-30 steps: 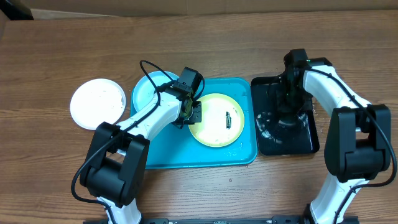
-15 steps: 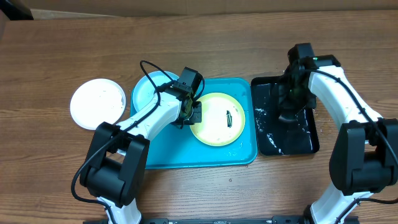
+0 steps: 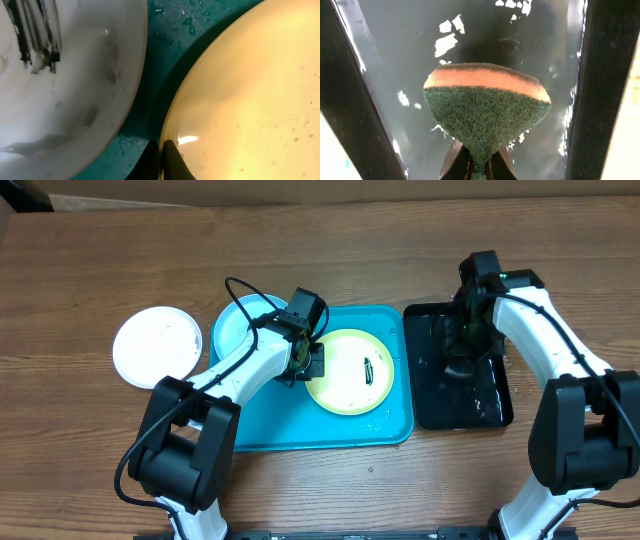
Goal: Clean dirty plates on tray and stack at the side
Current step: 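Lift the sponge and move it over the yellow plate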
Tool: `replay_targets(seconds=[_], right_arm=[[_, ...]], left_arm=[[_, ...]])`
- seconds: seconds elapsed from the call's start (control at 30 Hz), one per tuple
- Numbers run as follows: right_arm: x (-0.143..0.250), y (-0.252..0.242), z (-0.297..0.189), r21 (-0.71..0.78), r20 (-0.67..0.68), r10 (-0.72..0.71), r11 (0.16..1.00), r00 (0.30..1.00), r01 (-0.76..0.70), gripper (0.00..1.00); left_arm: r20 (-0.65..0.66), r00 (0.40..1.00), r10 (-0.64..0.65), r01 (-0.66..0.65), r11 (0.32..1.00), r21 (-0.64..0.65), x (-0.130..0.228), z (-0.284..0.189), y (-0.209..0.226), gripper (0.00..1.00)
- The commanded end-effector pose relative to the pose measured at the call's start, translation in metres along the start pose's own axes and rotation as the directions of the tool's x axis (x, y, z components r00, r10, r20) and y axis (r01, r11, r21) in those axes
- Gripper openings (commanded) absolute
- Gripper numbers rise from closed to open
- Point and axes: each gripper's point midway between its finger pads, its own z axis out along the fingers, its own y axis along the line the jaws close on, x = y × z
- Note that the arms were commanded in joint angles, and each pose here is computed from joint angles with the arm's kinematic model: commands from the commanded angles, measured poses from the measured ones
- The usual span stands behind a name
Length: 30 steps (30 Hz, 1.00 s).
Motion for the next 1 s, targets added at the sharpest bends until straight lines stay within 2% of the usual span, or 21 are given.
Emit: replay_targets(seconds=[0.0,0.13,0.3,0.43,0.57,0.77,0.97], right_arm=[[0.010,0.001,0.007,-0.006,-0.009,0.000,1.000,1.000,0.000,0.04],[0.004,0.003,-0.012,-0.015,0.005,0.000,1.000,1.000,0.000,0.04],[-0.013,0.017,-0.063,-0.092,0.062,0.001,0.996,0.998,0.005,0.04],[-0.011,0.026,-0.071,-0.140,0.054,-0.002,0.990,0.999,0.010,0.04],[-0.010,0.059,-0.079,-0.301,0.049,-0.021,0.953,0.999,0.035,0.04],[-0.002,0.126,-0.109,-0.582,0.061,-0.096,0.805,0.993,0.114,0.04],[0.014,0.161,-0.096,-0.475,0.108,-0.229,0.843,0.967,0.253,0.04]], left_arm=[[-0.013,1.000,0.006,-0.006,1.000,-0.010,0.003,0.004,0.004,0.04],[-0.014,1.000,0.006,-0.006,1.000,-0.011,0.003,0.004,0.004,0.04],[-0.010,1.000,0.006,-0.006,1.000,-0.009,0.002,0.004,0.004,0.04],[-0.011,1.000,0.006,-0.006,1.000,-0.009,0.002,0.004,0.004,0.04],[-0.010,1.000,0.006,-0.006,1.000,-0.009,0.002,0.004,0.004,0.04],[-0.009,1.000,0.005,-0.005,1.000,-0.008,0.002,0.004,0.004,0.04],[-0.011,1.000,0.005,-0.006,1.000,-0.008,0.002,0.004,0.004,0.04]])
